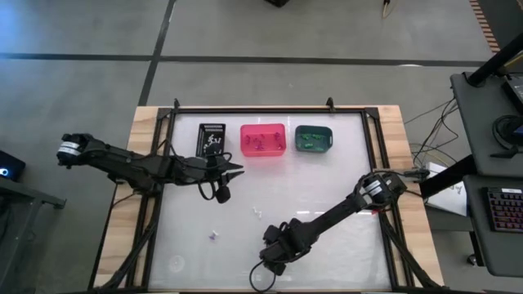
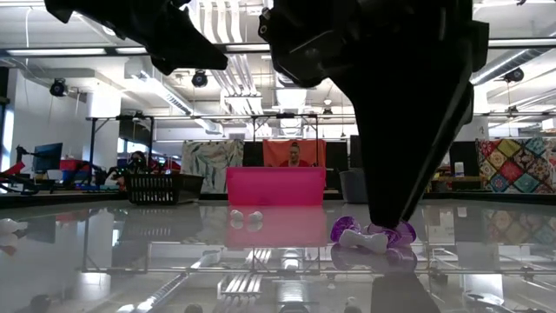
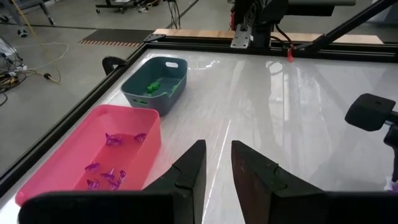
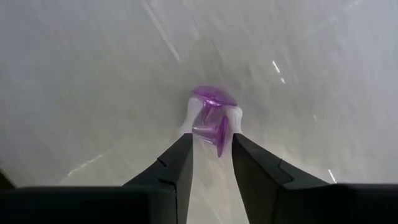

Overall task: Sort Halloween decoration
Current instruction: Put the purple hat toy into the pink bin

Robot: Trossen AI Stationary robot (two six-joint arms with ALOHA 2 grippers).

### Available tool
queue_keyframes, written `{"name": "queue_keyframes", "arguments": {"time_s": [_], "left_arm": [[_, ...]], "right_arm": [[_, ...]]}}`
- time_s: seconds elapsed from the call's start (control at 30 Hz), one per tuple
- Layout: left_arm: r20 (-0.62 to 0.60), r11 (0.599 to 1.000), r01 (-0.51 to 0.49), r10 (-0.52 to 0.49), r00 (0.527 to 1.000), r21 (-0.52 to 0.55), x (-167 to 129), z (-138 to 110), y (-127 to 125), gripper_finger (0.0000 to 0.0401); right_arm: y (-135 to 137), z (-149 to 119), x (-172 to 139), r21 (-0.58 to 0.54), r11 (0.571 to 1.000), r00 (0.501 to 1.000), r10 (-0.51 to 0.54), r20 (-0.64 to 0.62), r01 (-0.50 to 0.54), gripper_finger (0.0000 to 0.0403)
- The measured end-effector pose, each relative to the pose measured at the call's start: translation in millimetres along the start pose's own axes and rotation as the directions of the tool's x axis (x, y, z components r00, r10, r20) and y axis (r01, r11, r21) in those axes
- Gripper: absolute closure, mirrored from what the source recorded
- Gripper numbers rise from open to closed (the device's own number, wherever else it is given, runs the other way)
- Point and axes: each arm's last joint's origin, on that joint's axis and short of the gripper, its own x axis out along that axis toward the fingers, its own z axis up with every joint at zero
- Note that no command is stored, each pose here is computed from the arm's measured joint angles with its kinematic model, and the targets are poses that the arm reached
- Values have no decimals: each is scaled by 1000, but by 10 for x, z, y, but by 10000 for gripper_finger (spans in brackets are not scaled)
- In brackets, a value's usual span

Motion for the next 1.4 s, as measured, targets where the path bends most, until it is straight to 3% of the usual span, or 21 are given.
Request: {"name": "queue_keyframes", "arguments": {"time_s": [0.47, 0.8, 1.1, 1.4], "left_arm": [[-2, 1000, 0, 0, 1000, 1, 5, -4, -3, 342], [-2, 1000, 0, 0, 1000, 1, 5, -4, -3, 342], [3, 1000, 13, -13, 1000, 4, -7, -3, -33, 342], [48, 999, 47, -47, 998, -4, -62, 53, -98, 342]], "right_arm": [[-9, 9, 6, -28, 1000, 1000, -1, 1, 1, 389], [-24, 14, -74, -31, 999, 999, -12, 34, 13, 394], [-86, 74, -379, -70, 996, 982, -41, 182, 55, 394], [-291, 392, -756, -164, 977, 919, -66, 388, 140, 394]]}}
